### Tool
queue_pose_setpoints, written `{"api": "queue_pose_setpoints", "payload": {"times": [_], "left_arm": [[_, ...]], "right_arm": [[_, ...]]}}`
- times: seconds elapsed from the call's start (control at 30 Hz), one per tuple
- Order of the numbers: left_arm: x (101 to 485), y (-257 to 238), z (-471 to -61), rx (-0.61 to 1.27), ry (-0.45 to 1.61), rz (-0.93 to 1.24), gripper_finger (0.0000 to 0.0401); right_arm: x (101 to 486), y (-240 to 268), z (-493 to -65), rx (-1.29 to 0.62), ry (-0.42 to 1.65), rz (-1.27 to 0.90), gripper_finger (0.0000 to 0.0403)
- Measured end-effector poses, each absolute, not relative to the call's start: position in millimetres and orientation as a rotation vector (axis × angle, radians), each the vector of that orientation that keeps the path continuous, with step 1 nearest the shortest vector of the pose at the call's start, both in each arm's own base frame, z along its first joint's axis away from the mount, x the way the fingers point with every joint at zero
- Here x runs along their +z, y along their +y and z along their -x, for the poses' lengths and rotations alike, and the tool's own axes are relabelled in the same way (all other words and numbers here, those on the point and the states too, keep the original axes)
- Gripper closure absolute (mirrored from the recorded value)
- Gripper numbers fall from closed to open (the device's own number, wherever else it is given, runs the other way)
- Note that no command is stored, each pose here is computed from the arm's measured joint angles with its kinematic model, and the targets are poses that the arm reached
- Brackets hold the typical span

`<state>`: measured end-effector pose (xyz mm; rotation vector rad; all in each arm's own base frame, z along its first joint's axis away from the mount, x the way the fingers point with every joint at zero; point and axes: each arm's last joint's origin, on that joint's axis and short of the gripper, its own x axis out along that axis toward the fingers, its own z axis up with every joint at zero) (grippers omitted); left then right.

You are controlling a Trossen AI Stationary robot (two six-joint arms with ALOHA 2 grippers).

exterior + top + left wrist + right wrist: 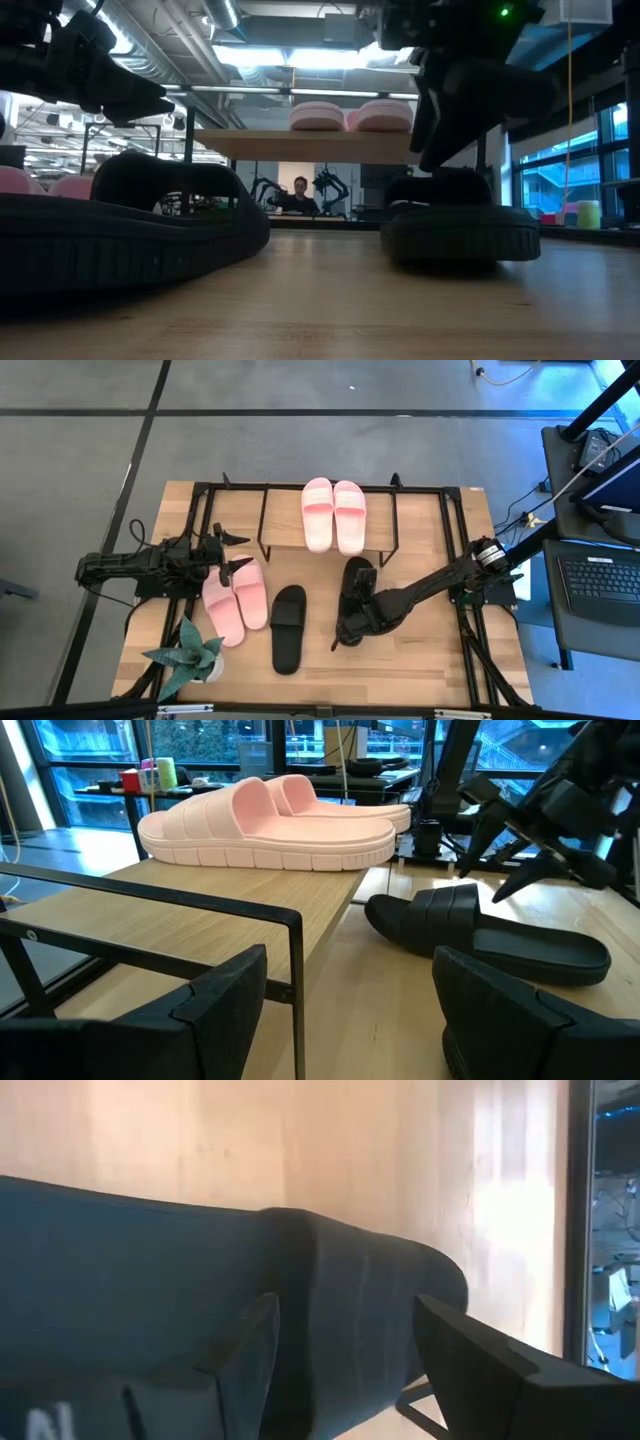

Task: Pick and place slides into the shelf
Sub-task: Put the black slide under the shelf

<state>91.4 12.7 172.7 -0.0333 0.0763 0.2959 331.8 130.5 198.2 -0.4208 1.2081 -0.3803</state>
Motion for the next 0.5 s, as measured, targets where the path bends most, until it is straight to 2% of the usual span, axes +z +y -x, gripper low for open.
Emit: {"api": "queue_pose_setpoints", "payload": {"times": [0.37, 0.5], "left_arm": [[172.7, 12.7, -91.4, 0.296, 0.076, 0.034, 0.0125], [172.7, 12.7, -91.4, 0.295, 0.076, 0.034, 0.0125]], "right_arm": [[212.9, 152.5, -332.6, -0.302, 1.169, 0.352, 0.0171], [219.2, 165.0, -336.1, -0.205, 1.166, 0.177, 0.0171]]}}
